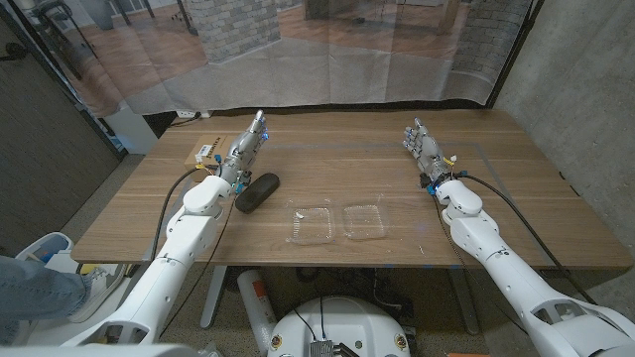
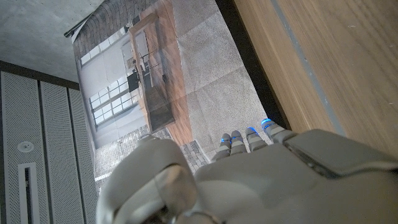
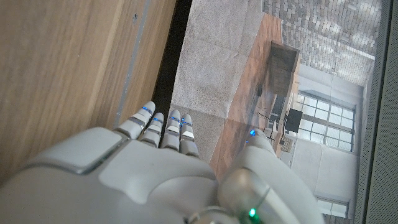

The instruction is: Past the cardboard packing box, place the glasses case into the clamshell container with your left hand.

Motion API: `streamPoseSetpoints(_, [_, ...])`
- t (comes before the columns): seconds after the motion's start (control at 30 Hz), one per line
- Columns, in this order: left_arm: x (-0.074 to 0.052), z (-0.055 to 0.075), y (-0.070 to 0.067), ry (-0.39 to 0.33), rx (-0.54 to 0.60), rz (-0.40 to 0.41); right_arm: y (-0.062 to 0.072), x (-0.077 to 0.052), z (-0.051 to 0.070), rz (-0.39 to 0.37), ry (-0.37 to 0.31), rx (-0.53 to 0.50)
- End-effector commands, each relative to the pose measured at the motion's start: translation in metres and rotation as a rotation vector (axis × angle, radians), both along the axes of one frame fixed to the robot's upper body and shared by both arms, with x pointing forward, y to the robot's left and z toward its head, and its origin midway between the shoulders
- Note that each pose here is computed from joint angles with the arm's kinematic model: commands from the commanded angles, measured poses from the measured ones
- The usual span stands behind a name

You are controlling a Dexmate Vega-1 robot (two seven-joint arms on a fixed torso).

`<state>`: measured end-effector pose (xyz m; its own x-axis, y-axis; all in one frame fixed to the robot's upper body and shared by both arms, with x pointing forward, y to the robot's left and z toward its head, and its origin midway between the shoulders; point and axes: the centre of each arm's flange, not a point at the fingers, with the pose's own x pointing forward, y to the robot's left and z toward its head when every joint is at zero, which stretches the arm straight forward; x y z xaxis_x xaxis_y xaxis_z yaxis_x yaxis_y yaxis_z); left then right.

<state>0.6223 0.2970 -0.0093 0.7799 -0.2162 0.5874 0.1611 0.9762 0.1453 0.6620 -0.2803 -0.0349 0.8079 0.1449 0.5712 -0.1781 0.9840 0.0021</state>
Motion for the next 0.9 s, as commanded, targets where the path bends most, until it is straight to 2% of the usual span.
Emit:
streamPoseSetpoints(0.03, [-0.015, 0.002, 0.004, -0.054, 0.016, -0.002, 0.003, -0.001, 0.001, 0.000, -0.012, 0.007])
streamPoseSetpoints(0.37, [-0.035, 0.001, 0.006, -0.101, 0.037, 0.014, 0.005, -0.001, 0.003, 0.002, -0.013, 0.003])
streamPoseSetpoints(0.9, [-0.046, -0.006, 0.023, -0.109, 0.030, 0.058, 0.005, -0.001, 0.005, -0.002, -0.004, -0.001])
